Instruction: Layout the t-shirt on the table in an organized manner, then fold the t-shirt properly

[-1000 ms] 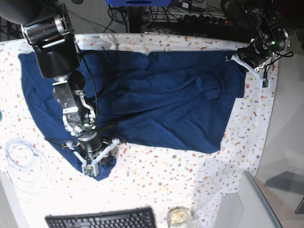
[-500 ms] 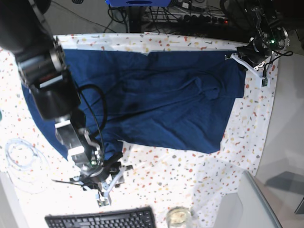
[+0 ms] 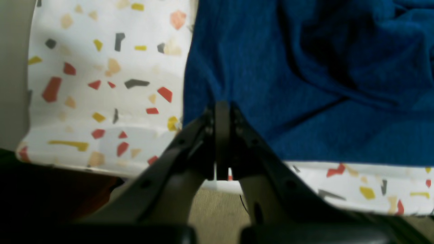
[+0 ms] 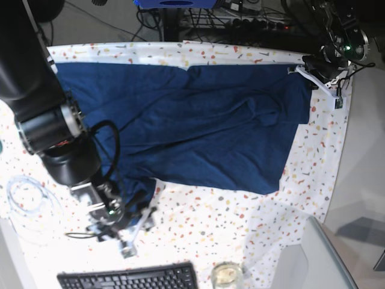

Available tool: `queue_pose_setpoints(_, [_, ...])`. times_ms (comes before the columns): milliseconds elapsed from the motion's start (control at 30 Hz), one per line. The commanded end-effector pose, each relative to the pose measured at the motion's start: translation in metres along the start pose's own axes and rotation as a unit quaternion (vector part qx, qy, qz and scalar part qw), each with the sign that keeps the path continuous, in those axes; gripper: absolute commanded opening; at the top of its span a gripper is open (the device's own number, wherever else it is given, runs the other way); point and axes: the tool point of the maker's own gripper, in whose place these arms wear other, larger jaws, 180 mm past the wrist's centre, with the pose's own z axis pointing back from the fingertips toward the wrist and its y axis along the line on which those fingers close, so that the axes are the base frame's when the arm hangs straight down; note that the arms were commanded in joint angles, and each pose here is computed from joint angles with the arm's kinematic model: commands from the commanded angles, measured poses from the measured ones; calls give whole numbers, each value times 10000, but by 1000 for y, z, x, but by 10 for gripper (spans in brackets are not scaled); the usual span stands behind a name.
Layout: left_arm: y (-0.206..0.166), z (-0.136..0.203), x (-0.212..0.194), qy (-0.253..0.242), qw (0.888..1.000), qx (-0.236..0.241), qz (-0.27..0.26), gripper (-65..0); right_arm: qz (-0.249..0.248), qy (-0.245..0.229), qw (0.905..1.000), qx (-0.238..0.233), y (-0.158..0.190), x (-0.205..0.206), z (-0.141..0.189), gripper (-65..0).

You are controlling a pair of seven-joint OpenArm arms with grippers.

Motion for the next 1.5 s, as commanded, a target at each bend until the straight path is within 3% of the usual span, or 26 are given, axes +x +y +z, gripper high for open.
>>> queue_pose_setpoints(0, [4, 4, 9, -155, 9998, 31, -77, -650, 136, -277, 9995, -25, -2, 25, 0, -191])
queue_pose_setpoints(100, [8, 6, 7, -148, 9999, 81, -41, -650, 127, -199, 9997, 33, 6, 14, 0, -204])
queue_pose_setpoints(233, [28, 12, 3, -159, 9993, 316, 155, -650, -165, -154, 9995, -203, -4, 5, 0, -293])
queue_pose_setpoints(433, [33, 13, 1, -135, 9991, 370, 178, -650, -237, -159, 9970, -718, -28, -5, 4, -198])
queue_pose_setpoints(667, [30, 11, 2, -144, 9992, 334, 188, -650, -273, -6, 9968, -752, -27, -24, 5, -200])
queue_pose_setpoints(733, [30, 11, 2, -143, 9992, 328, 184, -650, -278, 31, 9969, -742, -25, -28, 5, -261])
queue_pose_setpoints(800, [30, 11, 2, -143, 9992, 328, 184, -650, -291, 51, 9969, -725, -23, -33, 5, -429])
queue_pose_setpoints(867, [30, 11, 2, -143, 9992, 328, 184, -650, -294, 81, 9969, -723, -23, -35, 5, -644])
queue_pose_setpoints(967, [32, 11, 2, -141, 9991, 347, 184, -650, -304, 95, 9969, -719, -22, -37, 6, -614])
queue_pose_setpoints(1033, [33, 12, 2, -143, 9991, 358, 183, -650, -316, 118, 9969, -707, -21, -41, 6, -648])
queue_pose_setpoints(1167, [33, 12, 3, -152, 9990, 363, 188, -650, -574, 17, 9959, -693, -22, -46, 13, -648])
queue_pose_setpoints(1300, [33, 12, 3, -152, 9990, 363, 188, -650, -1053, -232, 9914, -745, -31, -37, 36, -648])
queue_pose_setpoints(1467, [31, 11, 4, -155, 9992, 338, 171, -650, -1289, -393, 9878, -776, -38, -27, 71, -648])
